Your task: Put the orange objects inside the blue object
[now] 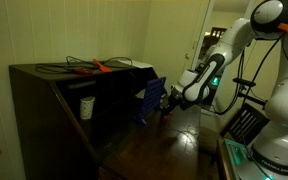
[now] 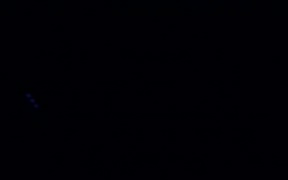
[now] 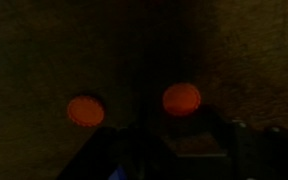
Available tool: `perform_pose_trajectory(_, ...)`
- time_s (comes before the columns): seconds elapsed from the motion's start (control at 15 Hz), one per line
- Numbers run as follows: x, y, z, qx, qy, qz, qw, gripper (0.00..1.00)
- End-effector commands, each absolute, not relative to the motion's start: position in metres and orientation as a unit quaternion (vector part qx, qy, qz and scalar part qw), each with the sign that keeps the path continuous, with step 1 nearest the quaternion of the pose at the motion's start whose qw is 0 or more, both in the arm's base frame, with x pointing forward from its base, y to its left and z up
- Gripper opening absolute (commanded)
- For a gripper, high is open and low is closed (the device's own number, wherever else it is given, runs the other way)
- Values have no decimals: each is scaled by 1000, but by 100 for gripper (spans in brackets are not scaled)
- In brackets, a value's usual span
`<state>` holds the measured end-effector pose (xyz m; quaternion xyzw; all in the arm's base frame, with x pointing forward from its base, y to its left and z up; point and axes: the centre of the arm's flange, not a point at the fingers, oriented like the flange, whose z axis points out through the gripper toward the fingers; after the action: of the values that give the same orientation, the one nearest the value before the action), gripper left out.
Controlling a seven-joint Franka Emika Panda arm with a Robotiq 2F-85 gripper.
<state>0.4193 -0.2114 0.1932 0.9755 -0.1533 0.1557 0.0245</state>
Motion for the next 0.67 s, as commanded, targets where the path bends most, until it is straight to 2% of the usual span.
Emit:
perform_pose_trajectory(0.0,416,-216,194,981,-139,132,24,96)
perform_pose_trajectory(0.07,415,-216,194,982,-138,127,24,88)
perform_pose_trajectory(0.13,414,-215,193,983,-135,121,23,93)
perform_pose_trajectory(0.27,415,-215,193,984,-133,118,24,85)
perform_pose_trajectory(0.33,416,-216,193,983,-133,121,23,64)
perform_pose_trajectory(0.4,417,-216,194,983,-132,123,23,61)
perform_pose_trajectory(0.6,418,-216,196,983,-131,124,23,40)
